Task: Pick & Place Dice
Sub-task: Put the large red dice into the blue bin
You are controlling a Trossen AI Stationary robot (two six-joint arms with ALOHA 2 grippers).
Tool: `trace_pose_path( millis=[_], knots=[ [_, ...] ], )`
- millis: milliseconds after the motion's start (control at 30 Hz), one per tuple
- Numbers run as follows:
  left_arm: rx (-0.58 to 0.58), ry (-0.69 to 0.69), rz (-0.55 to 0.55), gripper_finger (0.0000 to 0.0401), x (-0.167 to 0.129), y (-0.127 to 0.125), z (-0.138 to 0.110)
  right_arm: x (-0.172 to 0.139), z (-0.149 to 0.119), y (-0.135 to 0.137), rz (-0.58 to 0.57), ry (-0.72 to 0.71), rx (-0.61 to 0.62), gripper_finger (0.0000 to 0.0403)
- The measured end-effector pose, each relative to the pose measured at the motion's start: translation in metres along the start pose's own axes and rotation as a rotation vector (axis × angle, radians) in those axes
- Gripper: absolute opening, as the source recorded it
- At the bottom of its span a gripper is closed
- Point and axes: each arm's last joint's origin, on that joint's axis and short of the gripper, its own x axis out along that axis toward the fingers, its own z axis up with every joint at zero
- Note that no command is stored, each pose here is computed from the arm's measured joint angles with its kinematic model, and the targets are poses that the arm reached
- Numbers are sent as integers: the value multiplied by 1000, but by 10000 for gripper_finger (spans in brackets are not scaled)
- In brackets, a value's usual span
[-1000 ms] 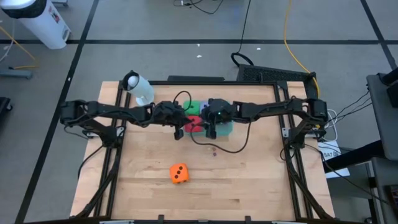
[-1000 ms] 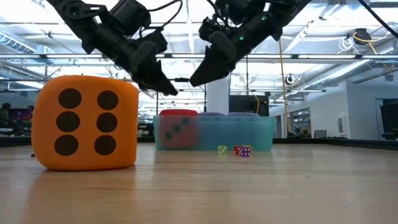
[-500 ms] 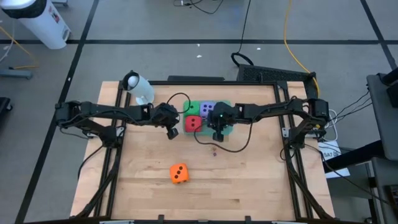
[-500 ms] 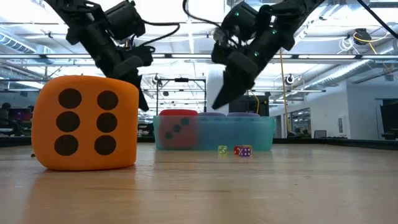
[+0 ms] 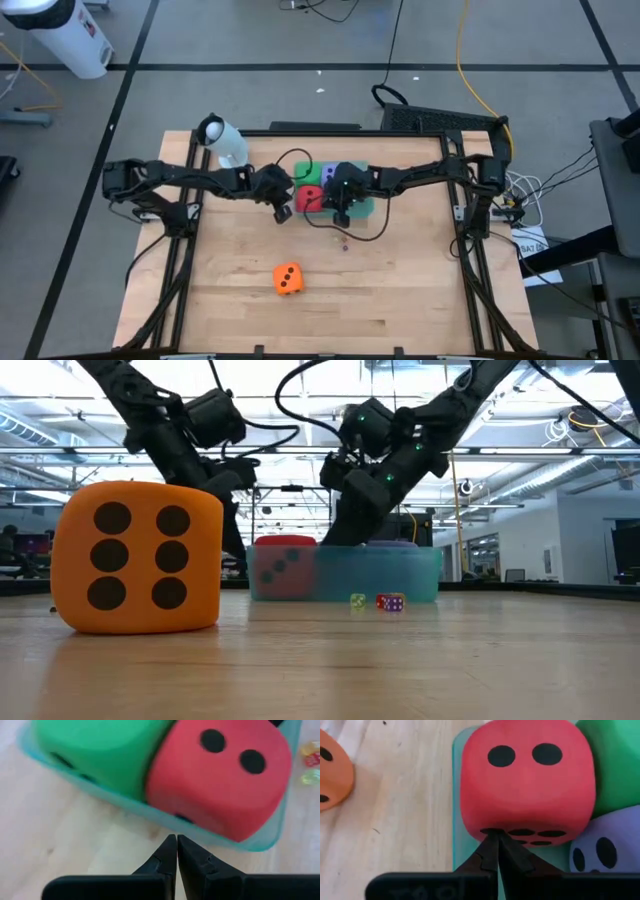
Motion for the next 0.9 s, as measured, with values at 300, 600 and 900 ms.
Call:
trace_pose_path(
  millis=[300,600,900],
  knots=[
    [39,0,-56,21,19,0,-1,0,0,-13,-17,-24,2,0],
    [54,-14,-59,21,20,-1,0,8,-3,-20,-29,-38,-24,0],
    [50,12,-18,21,19,0,1,12,-4,-19,-38,-45,-9,0]
  ],
)
